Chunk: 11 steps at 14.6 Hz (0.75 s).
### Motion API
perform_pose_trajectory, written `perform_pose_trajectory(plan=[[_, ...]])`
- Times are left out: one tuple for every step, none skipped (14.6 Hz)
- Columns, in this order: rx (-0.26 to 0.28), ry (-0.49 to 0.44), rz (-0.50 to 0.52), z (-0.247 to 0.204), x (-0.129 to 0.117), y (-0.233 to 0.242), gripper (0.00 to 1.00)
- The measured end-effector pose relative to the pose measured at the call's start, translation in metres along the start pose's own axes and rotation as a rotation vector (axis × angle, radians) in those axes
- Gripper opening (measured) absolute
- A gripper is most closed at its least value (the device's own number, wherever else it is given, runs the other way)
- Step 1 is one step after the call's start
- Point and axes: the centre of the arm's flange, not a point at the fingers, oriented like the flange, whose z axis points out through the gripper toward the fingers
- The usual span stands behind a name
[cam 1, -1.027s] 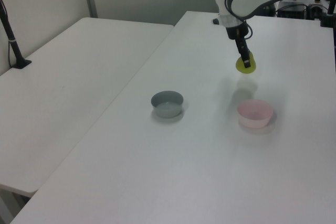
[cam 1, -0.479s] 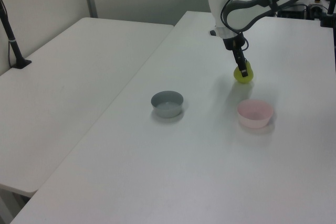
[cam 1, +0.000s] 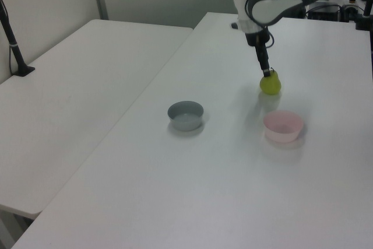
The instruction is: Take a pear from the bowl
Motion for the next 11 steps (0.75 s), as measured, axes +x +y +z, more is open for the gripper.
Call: perform_pose_trajectory(plan=[[-0.013, 0.047, 0.041, -0.029, -0.009, 0.002, 1.0], [-0.022, 0.096, 0.108, -0.058, -0.022, 0.002, 1.0], [-0.027, 0.142, 0.177, -0.085, -0.036, 0.003, 1.0], [-0.029, 0.175, 0.222, -0.104, -0.049, 0.005, 1.0], [-0.024, 0.194, 0.255, -0.117, -0.062, 0.01, 1.0], [-0.013, 0.196, 0.295, -0.125, -0.074, 0.015, 1.0], [-0.003, 0.197, 0.344, -0.133, -0.086, 0.02, 1.0], [0.005, 0.2, 0.39, -0.139, -0.094, 0.021, 1.0], [0.009, 0.204, 0.421, -0.142, -0.097, 0.021, 1.0], [0.01, 0.205, 0.436, -0.143, -0.097, 0.02, 1.0], [0.011, 0.203, 0.44, -0.142, -0.097, 0.02, 1.0]])
